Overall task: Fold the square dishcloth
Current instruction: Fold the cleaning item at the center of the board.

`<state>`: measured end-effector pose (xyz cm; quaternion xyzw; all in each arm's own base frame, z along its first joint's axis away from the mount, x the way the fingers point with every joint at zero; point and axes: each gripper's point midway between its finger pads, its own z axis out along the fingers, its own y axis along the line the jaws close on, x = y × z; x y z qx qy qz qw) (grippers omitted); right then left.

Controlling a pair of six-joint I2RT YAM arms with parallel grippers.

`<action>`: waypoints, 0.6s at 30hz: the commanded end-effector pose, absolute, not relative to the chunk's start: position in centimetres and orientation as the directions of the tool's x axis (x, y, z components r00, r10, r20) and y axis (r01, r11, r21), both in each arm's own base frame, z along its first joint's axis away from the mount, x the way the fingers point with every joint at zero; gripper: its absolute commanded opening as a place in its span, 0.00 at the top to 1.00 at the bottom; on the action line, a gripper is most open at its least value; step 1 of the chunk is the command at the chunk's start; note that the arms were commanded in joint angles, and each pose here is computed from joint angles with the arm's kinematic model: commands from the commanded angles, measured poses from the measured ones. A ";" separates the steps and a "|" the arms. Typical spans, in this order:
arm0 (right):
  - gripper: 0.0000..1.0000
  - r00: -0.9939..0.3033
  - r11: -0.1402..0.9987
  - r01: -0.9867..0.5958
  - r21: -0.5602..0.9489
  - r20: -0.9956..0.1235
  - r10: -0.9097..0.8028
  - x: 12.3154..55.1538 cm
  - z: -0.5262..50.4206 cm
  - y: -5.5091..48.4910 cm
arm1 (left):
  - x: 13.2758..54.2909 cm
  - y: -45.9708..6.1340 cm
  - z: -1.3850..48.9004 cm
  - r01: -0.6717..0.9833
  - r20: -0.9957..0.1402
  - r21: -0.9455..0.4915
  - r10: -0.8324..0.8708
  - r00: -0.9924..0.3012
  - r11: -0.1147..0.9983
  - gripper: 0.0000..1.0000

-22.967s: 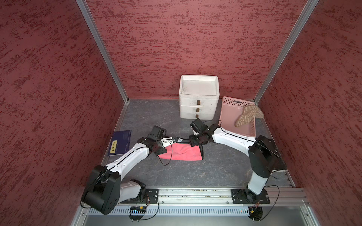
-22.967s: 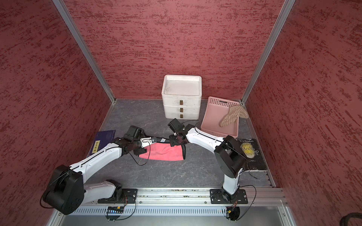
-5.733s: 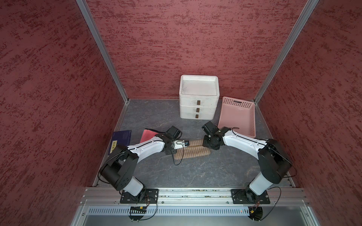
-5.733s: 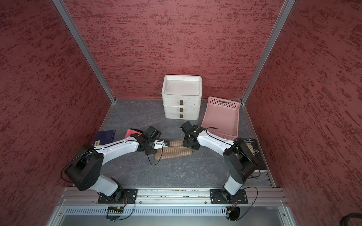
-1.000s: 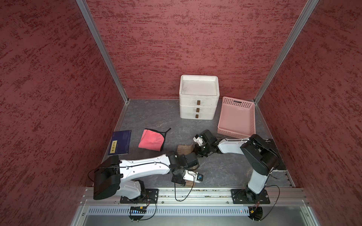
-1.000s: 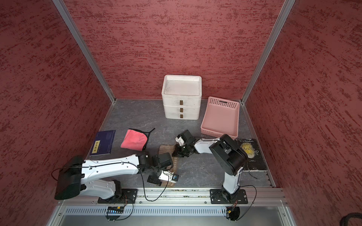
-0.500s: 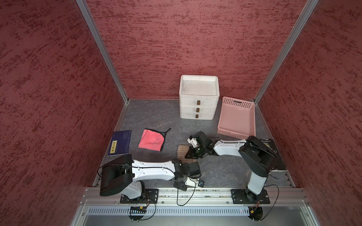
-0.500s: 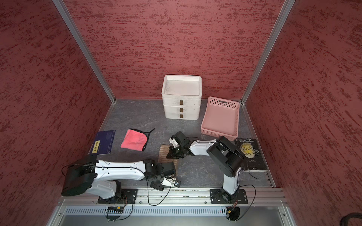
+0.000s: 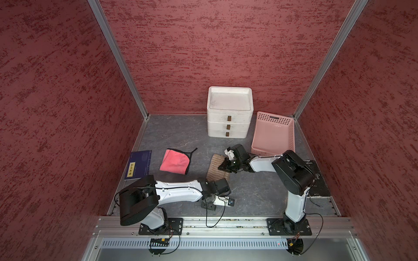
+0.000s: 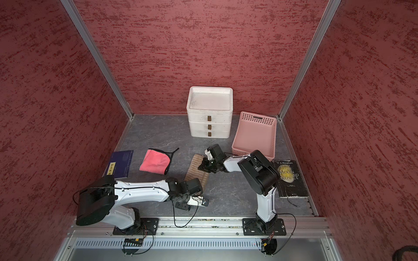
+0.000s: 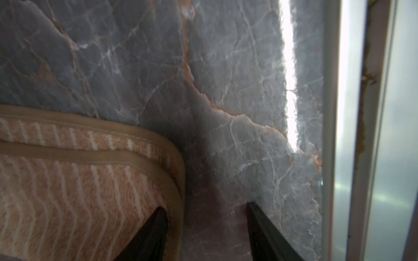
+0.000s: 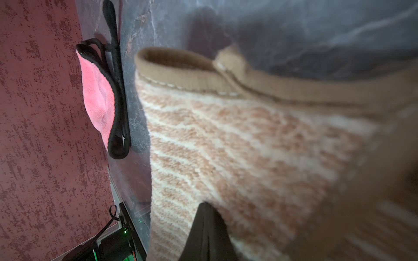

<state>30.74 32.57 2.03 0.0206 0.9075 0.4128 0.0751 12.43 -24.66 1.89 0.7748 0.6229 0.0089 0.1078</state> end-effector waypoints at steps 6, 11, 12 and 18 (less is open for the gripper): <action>1.00 -0.993 0.783 0.039 0.621 -0.065 0.100 29.0 -2.7 29.5 | 15.0 -23.8 2.1 0.946 -0.113 0.257 0.966 0.231 -0.196 0.41; 1.00 -0.993 0.783 0.024 0.621 -0.074 0.090 29.0 -2.1 29.5 | 14.7 -23.6 1.4 0.949 -0.092 0.228 0.965 0.246 -0.220 0.42; 1.00 -0.993 0.783 0.023 0.622 -0.074 0.089 29.0 -2.0 29.5 | 14.6 -23.5 1.0 0.950 -0.078 0.219 0.967 0.243 -0.222 0.43; 1.00 -0.996 0.782 -0.006 0.623 -0.077 0.053 28.6 -1.3 30.0 | 15.4 -23.2 -1.3 0.939 -0.037 0.241 0.965 0.260 -0.244 0.58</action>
